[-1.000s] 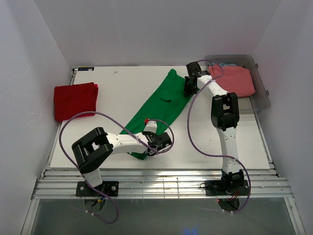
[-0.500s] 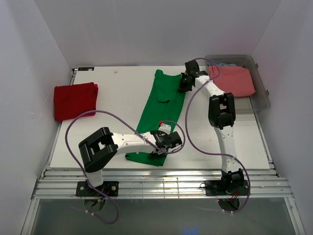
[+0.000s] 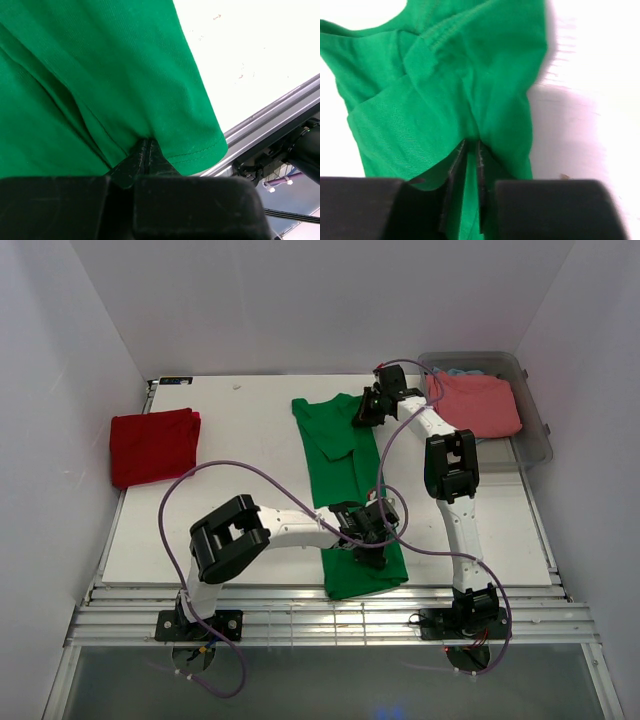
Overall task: Fold and stack the t-shirts
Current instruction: Fold the tshirt
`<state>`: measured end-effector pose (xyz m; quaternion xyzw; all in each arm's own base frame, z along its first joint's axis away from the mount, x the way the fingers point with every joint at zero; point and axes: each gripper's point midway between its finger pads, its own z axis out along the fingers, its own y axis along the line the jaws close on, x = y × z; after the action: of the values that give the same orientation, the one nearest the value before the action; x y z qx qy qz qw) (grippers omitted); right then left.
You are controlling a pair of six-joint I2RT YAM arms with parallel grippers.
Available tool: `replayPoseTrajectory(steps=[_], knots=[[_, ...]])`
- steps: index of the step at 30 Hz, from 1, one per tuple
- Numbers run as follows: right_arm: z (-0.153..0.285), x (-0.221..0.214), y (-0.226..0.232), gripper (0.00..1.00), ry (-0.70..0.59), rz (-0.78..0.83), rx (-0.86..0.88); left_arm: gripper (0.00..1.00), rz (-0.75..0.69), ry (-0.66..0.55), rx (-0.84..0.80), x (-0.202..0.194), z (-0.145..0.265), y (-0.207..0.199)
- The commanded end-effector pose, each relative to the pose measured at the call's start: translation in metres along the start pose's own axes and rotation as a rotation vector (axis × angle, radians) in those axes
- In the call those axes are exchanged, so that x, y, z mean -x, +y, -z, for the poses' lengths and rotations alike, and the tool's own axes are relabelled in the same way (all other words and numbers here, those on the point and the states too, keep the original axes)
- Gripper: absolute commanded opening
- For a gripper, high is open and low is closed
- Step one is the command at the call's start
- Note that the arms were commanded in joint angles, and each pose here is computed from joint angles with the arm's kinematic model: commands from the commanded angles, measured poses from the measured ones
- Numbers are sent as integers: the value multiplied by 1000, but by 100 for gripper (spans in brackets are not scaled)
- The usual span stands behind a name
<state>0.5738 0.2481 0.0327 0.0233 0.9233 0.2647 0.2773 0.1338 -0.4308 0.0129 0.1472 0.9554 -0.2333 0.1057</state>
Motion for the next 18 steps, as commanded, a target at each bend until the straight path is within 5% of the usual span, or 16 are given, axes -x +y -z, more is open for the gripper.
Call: replayPoseTrajectory(steps=[1,5,11,14,16,18], knots=[[4,10,11,22,-37,73,87,0,-43,162,240,-64,-23,70],[46,53,37,39,-160,212,122,0,-92,-63,351,-5,10,70],[173,99,69,43,-385,387,12,9,-41,-379,441,90,98,52],[233,77,60,49,-422,403,-95,46,-21,-498,420,114,136,43],[264,44,44,51,-379,383,-174,61,1,-548,381,124,161,38],[281,2,33,51,-310,364,-191,64,4,-550,367,122,171,41]])
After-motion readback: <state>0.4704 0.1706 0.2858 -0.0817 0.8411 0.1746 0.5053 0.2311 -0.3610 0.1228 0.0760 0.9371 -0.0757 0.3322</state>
